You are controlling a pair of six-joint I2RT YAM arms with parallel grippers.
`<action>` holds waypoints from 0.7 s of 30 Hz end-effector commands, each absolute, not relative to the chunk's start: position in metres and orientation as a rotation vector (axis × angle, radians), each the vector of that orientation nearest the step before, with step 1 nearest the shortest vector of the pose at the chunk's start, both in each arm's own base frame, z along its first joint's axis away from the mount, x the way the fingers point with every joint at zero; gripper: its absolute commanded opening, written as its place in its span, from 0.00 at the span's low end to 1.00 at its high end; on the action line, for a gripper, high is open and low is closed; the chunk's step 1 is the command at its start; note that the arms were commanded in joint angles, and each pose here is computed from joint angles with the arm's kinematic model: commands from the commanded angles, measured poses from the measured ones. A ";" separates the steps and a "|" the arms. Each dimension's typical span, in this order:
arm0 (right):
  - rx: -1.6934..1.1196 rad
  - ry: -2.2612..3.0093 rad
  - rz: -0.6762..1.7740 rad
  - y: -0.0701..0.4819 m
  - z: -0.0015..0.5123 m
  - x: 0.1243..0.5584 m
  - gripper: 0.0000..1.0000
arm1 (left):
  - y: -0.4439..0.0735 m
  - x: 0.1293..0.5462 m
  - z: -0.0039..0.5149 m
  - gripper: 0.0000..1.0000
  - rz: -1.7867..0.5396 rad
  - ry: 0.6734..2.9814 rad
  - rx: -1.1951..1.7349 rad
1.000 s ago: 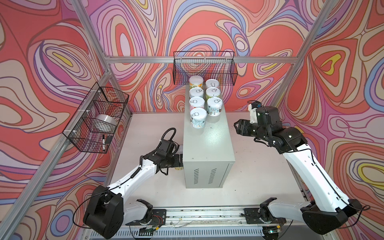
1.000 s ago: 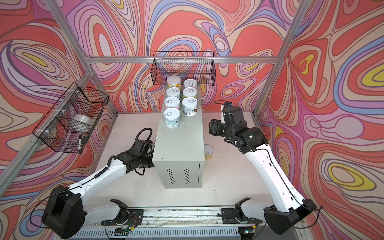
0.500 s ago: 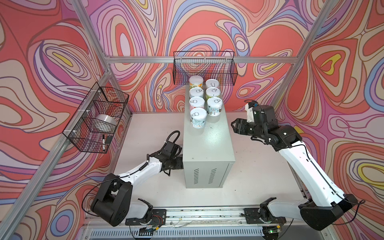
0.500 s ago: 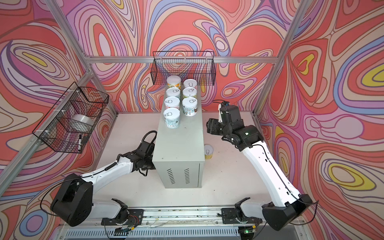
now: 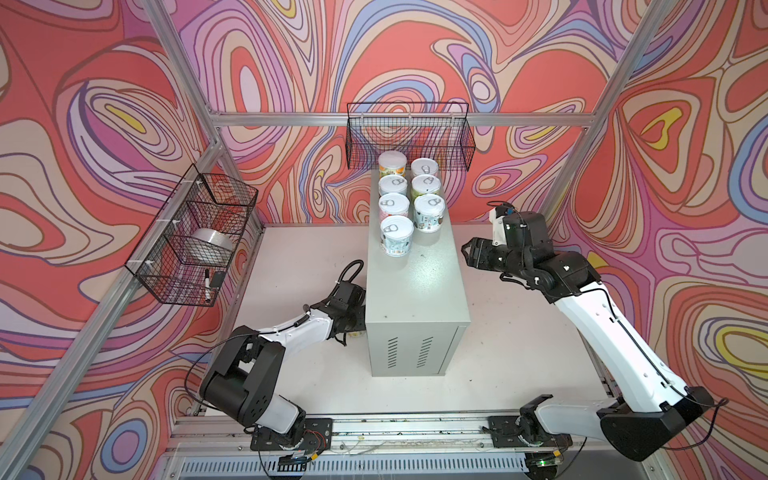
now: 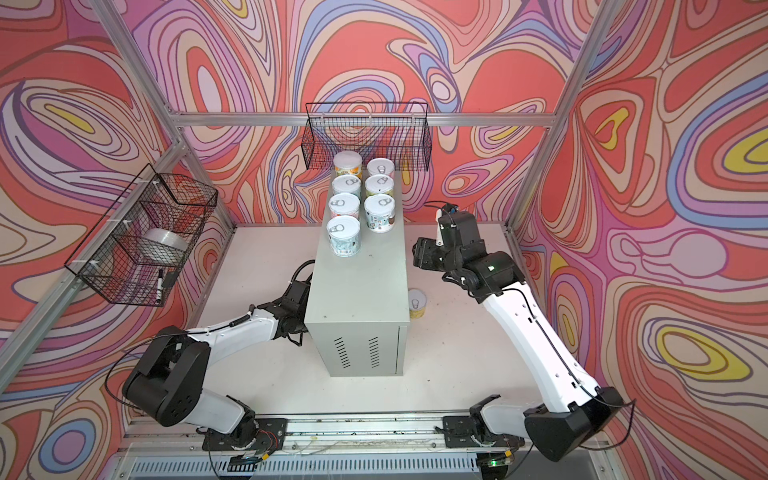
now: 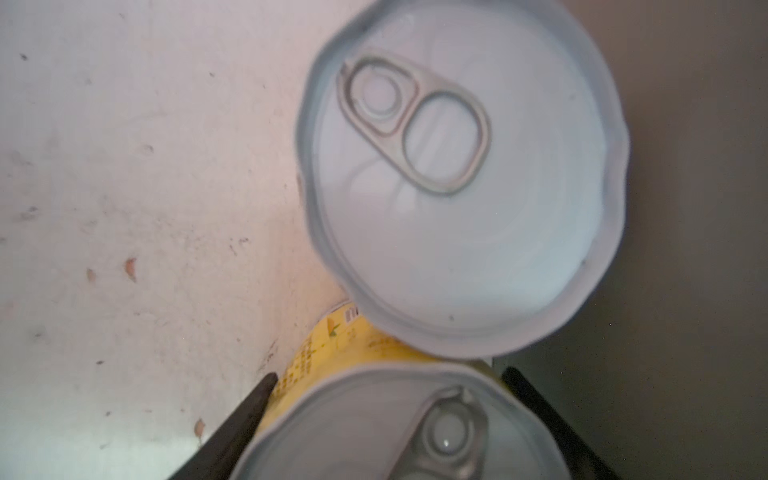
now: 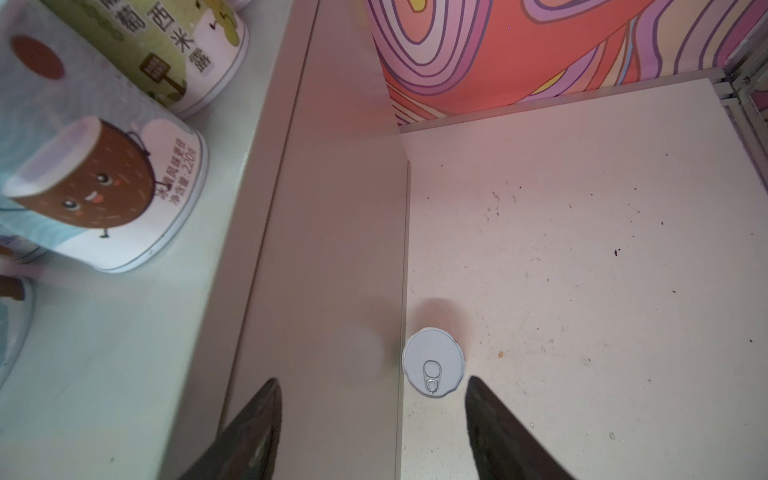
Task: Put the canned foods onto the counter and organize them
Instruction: 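Close the left gripper on the yellow-labelled can on the floor, then lift the yellow can with the left gripper up over the cabinet top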
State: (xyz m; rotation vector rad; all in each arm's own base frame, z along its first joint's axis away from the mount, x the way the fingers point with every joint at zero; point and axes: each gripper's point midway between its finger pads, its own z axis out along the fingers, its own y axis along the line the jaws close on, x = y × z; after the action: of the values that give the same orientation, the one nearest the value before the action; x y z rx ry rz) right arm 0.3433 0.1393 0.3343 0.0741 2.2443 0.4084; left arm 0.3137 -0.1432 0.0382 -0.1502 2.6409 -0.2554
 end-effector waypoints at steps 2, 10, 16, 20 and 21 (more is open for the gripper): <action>0.088 2.223 0.399 0.135 0.335 0.345 0.71 | -0.131 0.302 0.021 0.44 -0.181 2.699 -0.188; 0.082 2.219 0.404 0.136 0.332 0.346 0.71 | -0.115 0.294 0.046 0.00 -0.086 2.689 -0.183; 0.109 2.208 0.401 0.130 0.329 0.346 0.72 | -0.110 0.284 0.092 0.00 -0.098 2.655 -0.161; 0.181 2.176 0.368 0.111 0.331 0.343 0.72 | -0.106 0.270 0.138 0.00 -0.136 2.622 -0.120; 0.195 2.165 0.364 0.107 0.333 0.342 0.72 | -0.105 0.267 0.150 0.00 -0.146 2.608 -0.107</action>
State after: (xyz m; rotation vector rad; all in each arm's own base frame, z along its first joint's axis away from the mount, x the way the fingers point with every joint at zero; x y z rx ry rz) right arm 0.3439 0.1233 0.3195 0.1315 2.2320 0.3829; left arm 0.2769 -0.1123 0.1110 -0.1368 2.6427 -0.1491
